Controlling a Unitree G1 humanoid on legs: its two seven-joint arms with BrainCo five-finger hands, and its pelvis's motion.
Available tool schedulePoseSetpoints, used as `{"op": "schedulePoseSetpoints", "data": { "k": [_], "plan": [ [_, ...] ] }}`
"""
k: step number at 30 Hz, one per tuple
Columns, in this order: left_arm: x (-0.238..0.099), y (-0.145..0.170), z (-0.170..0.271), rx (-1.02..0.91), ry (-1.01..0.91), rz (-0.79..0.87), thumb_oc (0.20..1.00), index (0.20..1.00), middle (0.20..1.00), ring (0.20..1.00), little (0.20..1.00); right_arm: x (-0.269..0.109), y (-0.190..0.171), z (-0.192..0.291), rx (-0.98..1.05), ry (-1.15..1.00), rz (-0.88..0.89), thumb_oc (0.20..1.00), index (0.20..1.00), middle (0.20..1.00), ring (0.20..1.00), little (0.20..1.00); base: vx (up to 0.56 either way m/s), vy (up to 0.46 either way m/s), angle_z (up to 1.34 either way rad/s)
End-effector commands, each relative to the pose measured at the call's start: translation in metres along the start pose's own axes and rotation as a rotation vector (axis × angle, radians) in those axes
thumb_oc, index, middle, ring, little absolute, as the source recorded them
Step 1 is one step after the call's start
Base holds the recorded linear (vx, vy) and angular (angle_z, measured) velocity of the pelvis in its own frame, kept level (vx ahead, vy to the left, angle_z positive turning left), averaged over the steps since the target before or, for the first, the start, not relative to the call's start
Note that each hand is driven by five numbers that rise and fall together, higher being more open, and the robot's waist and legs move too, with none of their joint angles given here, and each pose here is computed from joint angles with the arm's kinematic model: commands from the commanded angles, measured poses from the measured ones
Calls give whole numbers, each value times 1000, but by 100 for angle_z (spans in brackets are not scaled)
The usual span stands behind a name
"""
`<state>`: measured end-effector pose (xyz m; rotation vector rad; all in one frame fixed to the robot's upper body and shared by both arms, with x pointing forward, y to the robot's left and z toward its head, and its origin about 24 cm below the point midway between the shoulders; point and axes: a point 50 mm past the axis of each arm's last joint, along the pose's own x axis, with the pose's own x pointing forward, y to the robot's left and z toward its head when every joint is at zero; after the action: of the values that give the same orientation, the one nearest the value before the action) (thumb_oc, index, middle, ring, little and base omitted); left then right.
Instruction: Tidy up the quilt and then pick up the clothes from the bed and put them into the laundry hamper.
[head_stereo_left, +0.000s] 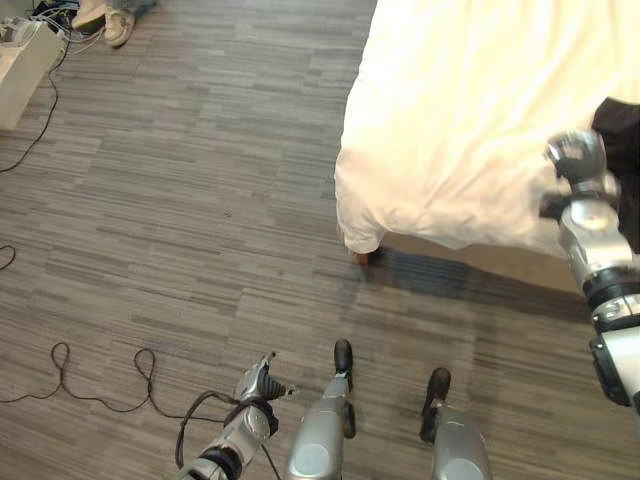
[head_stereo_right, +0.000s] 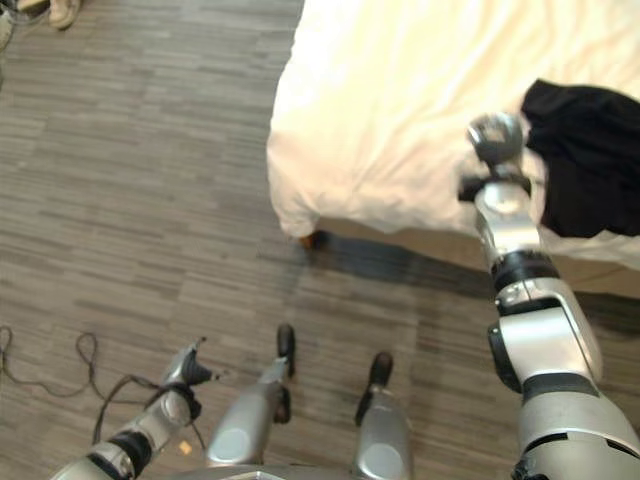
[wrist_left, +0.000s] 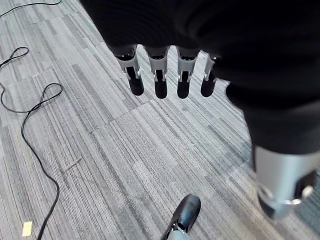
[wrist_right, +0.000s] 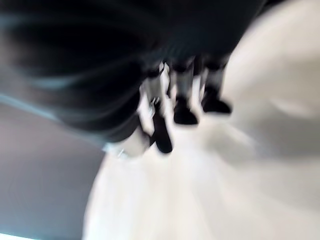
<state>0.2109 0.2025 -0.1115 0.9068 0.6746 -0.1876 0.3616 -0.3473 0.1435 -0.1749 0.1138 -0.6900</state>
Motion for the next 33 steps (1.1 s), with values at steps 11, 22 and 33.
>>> {"op": "schedulePoseSetpoints", "data": {
  "k": [11, 22, 33],
  "plan": [
    [-2, 7, -30, 100, 120, -60, 1000, 1000, 1000, 1000, 1000, -150, -110, -269, -158, 817, -154, 884, 884, 884, 884, 884, 143, 90, -31],
    [-21, -15, -68, 80, 268, -176, 1000, 1000, 1000, 1000, 1000, -239, -53, -321, -539, 932, 363, 1000, 1000, 1000, 1000, 1000, 286, -178, -140],
    [-25, -31, -63, -64, 306, -94, 1000, 1000, 1000, 1000, 1000, -217, -12, -301, -831, 652, 548, 1000, 1000, 1000, 1000, 1000, 383, 90, -200]
  ]
}}
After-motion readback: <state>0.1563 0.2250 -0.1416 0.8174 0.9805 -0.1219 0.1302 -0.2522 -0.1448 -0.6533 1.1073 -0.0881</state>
